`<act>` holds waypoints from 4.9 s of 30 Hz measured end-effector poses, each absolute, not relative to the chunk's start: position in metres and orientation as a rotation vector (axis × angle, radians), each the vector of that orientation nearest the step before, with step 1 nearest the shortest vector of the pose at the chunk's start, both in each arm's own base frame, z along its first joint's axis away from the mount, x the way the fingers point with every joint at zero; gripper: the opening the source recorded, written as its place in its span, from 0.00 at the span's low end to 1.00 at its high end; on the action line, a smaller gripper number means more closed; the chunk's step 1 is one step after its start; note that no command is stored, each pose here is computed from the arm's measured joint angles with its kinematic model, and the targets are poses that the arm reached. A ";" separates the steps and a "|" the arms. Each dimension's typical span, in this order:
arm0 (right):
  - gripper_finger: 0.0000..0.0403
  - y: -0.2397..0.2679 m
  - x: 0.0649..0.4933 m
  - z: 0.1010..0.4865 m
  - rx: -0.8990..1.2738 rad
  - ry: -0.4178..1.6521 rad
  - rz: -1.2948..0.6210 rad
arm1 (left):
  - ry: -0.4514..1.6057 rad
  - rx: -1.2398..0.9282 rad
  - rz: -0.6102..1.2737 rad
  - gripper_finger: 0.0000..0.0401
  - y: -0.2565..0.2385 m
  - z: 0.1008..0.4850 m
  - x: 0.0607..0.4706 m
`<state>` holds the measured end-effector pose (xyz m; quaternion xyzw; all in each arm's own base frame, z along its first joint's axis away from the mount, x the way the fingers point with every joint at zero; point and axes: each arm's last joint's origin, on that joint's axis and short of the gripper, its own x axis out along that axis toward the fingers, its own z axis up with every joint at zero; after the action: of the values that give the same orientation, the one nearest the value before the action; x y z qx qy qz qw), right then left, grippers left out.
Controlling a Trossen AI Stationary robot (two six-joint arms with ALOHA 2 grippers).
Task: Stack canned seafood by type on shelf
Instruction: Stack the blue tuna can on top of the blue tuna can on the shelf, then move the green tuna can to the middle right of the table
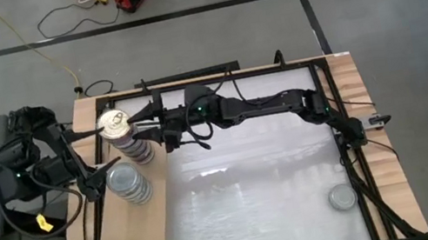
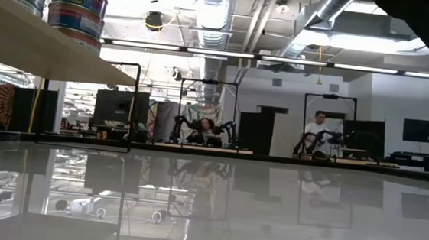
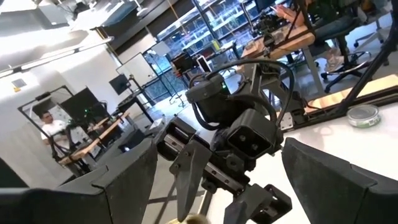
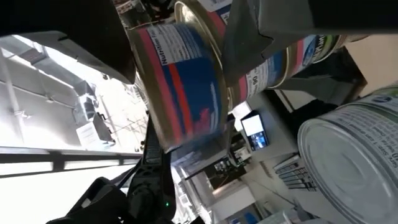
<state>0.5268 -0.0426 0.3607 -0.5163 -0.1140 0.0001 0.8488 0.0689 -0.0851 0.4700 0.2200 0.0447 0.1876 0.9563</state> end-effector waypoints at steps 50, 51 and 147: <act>0.59 0.040 0.336 0.374 -0.020 0.435 0.264 | 0.002 0.294 -0.363 0.83 -0.137 0.386 0.122; 0.58 0.043 0.328 0.371 -0.004 0.394 0.270 | -0.012 0.289 -0.418 0.83 -0.140 0.381 0.122; 0.29 0.174 0.160 0.173 0.706 1.767 -0.598 | -0.075 0.191 -0.285 0.83 -0.142 0.330 0.166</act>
<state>0.1596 0.1739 0.1732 0.2972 0.7442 -0.2520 0.5425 0.1664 -0.1425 0.3297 0.0950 -0.0373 -0.1419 0.9846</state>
